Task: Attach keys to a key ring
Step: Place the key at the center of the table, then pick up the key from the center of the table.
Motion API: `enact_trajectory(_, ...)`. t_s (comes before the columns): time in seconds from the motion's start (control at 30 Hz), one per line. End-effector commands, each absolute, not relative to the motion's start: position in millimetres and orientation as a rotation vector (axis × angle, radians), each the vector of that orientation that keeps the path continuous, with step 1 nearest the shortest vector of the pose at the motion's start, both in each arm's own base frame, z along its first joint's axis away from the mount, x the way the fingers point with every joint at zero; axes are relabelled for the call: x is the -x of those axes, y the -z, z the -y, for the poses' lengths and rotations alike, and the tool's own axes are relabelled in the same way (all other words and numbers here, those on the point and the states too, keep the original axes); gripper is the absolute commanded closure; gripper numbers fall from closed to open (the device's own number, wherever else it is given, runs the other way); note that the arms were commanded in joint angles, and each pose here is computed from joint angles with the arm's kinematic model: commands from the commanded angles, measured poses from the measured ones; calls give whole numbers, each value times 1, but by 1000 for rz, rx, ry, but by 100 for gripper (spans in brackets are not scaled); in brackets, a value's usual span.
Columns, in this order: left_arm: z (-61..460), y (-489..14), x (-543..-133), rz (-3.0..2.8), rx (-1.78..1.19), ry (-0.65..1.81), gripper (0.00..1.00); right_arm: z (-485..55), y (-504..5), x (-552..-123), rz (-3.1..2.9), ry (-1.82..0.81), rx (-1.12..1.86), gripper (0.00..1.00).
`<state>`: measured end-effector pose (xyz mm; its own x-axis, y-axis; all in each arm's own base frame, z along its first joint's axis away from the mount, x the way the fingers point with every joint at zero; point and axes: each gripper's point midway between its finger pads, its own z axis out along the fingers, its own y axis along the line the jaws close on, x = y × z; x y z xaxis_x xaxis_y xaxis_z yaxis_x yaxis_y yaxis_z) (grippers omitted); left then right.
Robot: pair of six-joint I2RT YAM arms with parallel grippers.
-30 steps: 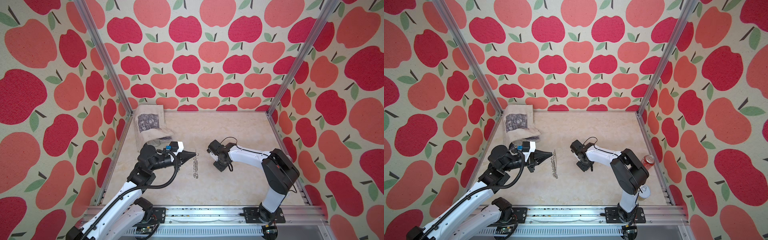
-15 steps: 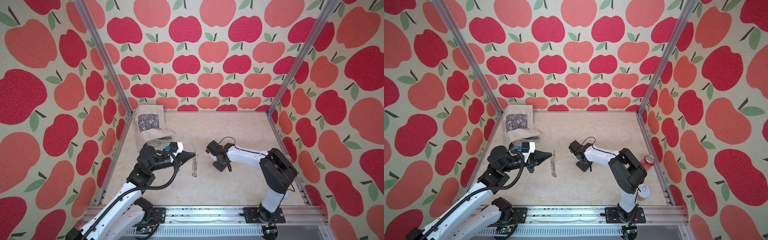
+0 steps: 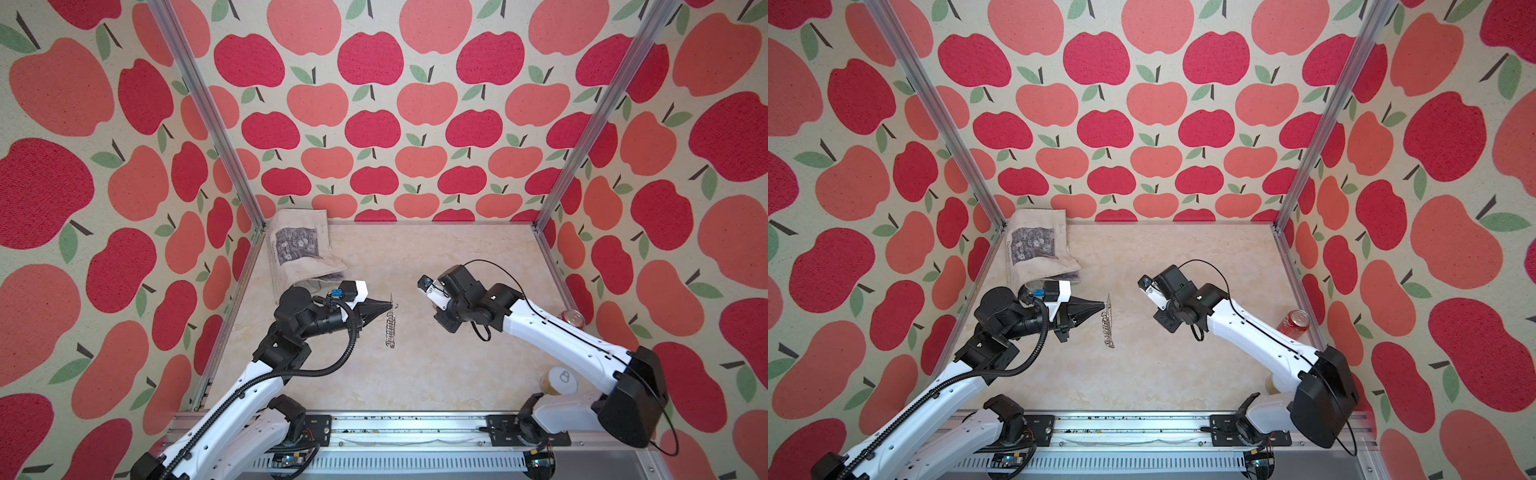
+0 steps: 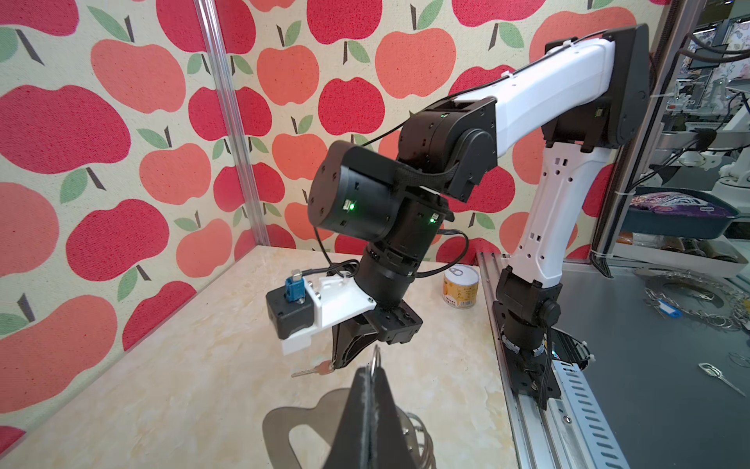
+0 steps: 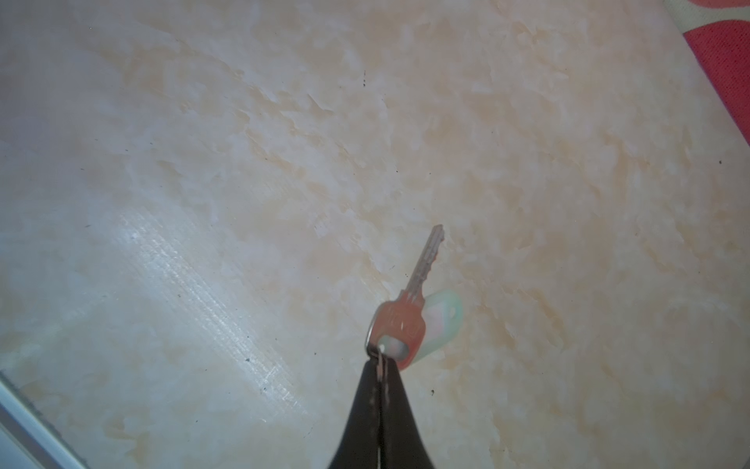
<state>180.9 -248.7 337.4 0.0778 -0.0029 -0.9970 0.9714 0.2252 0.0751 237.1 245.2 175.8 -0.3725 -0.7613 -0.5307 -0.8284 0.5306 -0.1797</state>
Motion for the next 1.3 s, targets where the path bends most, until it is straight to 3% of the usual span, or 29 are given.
enact_trajectory(0.0,251,-360,-177,-1172,-1102,968,100,-257,-190,-221,-2129,-288,1339,100)
enact_trajectory(0.2,254,-361,-173,-1172,-1103,964,100,-272,-131,-214,-2393,-367,1259,100)
enact_trajectory(0.57,249,-361,-167,-1194,-1101,936,100,-284,-36,-201,-2628,-169,1179,100)
enact_trajectory(0.6,249,-361,-167,-1191,-1101,934,100,-284,-33,-199,-2636,-167,1180,99)
enact_trajectory(0.8,247,-359,-166,-1194,-1097,929,100,-280,-29,-191,-2653,-204,1160,68)
enact_trajectory(0.87,247,-359,-166,-1193,-1096,930,100,-278,-32,-192,-2628,-199,1149,64)
enact_trajectory(1.27,245,-358,-164,-1196,-1089,932,100,-291,-45,-190,-2462,-170,1338,60)
